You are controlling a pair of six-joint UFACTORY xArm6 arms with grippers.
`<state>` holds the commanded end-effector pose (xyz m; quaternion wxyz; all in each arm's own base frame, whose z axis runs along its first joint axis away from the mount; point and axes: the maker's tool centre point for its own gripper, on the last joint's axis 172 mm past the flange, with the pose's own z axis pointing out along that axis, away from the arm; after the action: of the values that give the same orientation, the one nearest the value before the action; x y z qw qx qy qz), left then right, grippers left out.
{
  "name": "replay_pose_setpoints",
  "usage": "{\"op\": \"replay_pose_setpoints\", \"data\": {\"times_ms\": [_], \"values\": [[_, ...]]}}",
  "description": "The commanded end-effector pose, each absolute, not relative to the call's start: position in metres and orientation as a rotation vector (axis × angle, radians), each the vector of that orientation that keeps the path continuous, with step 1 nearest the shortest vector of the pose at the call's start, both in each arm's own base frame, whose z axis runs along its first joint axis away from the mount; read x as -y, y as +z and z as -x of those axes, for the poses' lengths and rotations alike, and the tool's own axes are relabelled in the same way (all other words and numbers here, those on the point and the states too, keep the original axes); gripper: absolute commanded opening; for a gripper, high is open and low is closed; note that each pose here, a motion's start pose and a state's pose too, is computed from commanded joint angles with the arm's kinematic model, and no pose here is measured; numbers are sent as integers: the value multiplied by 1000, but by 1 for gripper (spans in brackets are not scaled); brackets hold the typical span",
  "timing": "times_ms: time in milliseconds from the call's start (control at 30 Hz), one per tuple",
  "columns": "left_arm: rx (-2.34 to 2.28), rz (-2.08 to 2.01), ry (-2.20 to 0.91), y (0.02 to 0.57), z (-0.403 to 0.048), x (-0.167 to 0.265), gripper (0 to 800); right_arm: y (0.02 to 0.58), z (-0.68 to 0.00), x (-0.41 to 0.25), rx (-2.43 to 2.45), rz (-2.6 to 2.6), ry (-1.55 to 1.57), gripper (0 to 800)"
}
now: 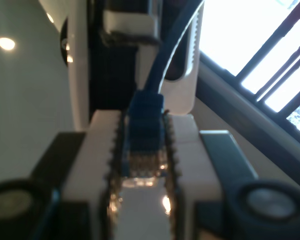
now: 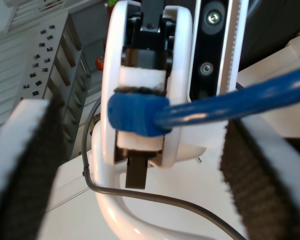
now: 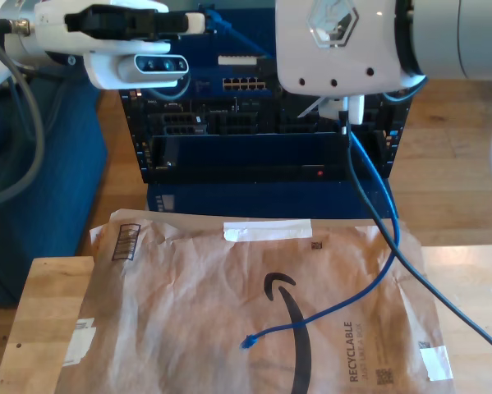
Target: Grab the cable and plug it in
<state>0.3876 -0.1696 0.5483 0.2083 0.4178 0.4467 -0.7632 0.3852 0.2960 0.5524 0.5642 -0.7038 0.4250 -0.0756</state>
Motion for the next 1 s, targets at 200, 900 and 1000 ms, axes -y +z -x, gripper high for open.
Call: {"op": "replay_pose_setpoints", "data": {"times_ms": [200, 900, 1000], "values": [[-1240, -1164, -2124, 549, -387, 170, 29, 552, -385, -297, -999, 1656, -175, 294], [-1236, -1171, -2123, 549, -386, 171, 29, 554, -385, -297, -999, 1652, -174, 212], [-1230, -1174, -2124, 550, -386, 171, 29, 555, -384, -297, -997, 1651, -174, 214]]}}
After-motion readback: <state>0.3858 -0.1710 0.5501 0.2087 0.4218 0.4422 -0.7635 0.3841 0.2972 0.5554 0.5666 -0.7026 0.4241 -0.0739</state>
